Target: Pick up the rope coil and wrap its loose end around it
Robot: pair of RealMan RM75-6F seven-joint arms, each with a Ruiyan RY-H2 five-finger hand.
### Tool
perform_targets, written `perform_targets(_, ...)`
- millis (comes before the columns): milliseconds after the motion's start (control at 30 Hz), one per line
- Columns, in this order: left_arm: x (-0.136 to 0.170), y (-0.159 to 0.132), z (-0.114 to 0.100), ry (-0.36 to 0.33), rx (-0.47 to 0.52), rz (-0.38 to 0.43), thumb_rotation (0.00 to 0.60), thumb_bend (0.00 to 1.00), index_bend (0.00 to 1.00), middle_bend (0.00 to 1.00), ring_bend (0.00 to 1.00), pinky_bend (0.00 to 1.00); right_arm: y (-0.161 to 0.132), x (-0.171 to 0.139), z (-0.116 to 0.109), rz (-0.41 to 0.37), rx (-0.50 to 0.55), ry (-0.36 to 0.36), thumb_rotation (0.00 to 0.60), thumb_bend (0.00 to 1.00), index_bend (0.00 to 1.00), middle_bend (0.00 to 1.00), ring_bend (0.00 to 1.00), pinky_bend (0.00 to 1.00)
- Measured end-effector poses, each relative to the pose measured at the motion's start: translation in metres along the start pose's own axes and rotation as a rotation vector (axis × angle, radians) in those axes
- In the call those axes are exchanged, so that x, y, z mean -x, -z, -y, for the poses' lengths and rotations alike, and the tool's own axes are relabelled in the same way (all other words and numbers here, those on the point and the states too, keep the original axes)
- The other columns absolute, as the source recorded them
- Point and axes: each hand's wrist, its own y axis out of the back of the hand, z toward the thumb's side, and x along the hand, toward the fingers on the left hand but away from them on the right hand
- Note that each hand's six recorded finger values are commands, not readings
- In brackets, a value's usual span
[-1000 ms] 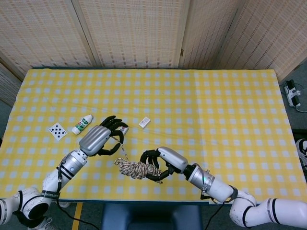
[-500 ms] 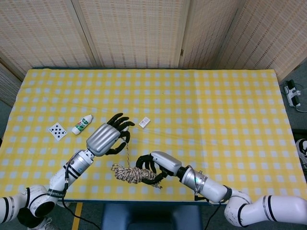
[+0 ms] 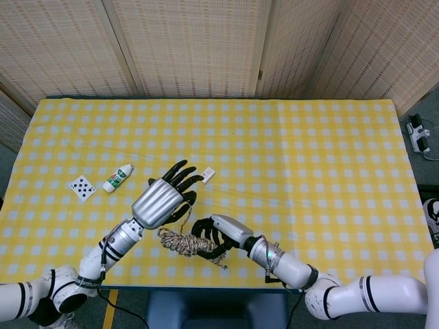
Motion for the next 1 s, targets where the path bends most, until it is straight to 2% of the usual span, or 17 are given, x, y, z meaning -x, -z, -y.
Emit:
perform_targets(267, 0.007, -0.015, 0.0, -0.05, -0.018, 0.029, 0.6, 0.59, 0.62, 0.22, 0.11, 0.0, 0.006, 0.008, -0.008, 0.026, 0.076, 0.102, 0.6, 0.87, 0.8, 0.65, 0.72, 0.64)
perform_targets(600, 0.019, -0.02, 0.002, -0.078, -0.013, 0.017, 0.6, 0.59, 0.62, 0.22, 0.1, 0.0, 0.012, 0.011, -0.022, 0.027, 0.145, 0.218, 0.6, 0.87, 0.8, 0.65, 0.72, 0.64)
perform_targets(1000, 0.023, -0.029, 0.0, -0.158, 0.014, 0.01, 0.6, 0.58, 0.62, 0.22, 0.1, 0.0, 0.014, 0.014, -0.031, -0.02, 0.295, 0.358, 0.6, 0.87, 0.8, 0.65, 0.72, 0.64)
